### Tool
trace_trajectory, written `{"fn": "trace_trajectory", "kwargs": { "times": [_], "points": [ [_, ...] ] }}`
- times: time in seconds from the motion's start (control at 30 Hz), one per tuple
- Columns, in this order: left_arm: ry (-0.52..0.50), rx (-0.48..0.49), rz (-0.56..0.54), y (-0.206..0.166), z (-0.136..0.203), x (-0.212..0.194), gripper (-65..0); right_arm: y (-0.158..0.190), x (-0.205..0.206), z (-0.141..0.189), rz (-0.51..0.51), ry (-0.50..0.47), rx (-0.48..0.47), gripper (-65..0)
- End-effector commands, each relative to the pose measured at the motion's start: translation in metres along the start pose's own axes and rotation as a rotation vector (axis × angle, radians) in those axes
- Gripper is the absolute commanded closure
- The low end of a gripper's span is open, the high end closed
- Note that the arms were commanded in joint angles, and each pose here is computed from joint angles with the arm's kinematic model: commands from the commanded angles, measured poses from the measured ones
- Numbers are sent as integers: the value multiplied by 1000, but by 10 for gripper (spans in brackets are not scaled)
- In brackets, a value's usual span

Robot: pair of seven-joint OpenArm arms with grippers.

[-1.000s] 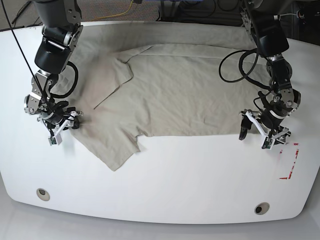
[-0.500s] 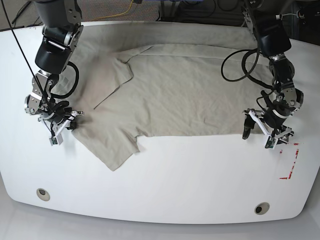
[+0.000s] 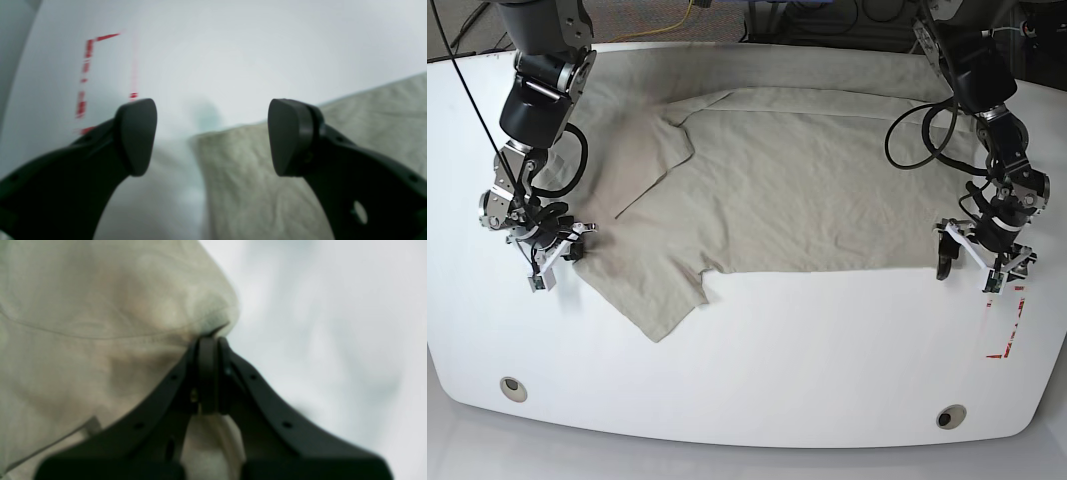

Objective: Layout the t-shirt on the table in an organized manner, then fold the t-shirt properly
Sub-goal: 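Lower both grippers and grasp the hem corners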

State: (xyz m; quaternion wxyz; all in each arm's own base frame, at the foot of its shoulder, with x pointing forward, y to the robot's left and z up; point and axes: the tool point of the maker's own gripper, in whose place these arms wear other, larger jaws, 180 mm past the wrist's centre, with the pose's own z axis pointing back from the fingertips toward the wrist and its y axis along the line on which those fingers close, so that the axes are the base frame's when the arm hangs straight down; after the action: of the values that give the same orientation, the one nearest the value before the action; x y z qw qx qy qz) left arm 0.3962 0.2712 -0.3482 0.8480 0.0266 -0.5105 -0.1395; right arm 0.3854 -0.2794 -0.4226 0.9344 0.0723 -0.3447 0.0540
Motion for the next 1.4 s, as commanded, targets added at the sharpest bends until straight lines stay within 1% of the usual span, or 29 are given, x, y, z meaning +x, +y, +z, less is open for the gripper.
{"fn": "trace_trajectory", "kwargs": {
  "times": [0.0, 0.27, 0.4, 0.53, 0.97, 1.13, 1.37],
  "points": [
    [-33, 10, 11, 8, -2, 9, -496, -7, 21, 7, 14, -51, -15, 0],
    [38, -12, 56, 8, -8, -21, -494, -7, 21, 7, 14, -51, -15, 0],
    [47, -18, 65, 7, -9, -26, -494, -7, 21, 6, 14, -50, -15, 0],
    [58, -25, 77, 4, -11, -31, -493, -6, 10, 6, 11, -31, -14, 0],
    [90, -55, 123, -3, -22, -42, -493, -6, 7, 6, 10, -25, -13, 0],
    [90, -57, 125, -3, -23, -42, -493, -6, 7, 6, 10, -25, -13, 0],
    [100, -108, 77, -21, -30, -38, -492, -7, 7, 6, 9, -27, -15, 0]
  ]
}}
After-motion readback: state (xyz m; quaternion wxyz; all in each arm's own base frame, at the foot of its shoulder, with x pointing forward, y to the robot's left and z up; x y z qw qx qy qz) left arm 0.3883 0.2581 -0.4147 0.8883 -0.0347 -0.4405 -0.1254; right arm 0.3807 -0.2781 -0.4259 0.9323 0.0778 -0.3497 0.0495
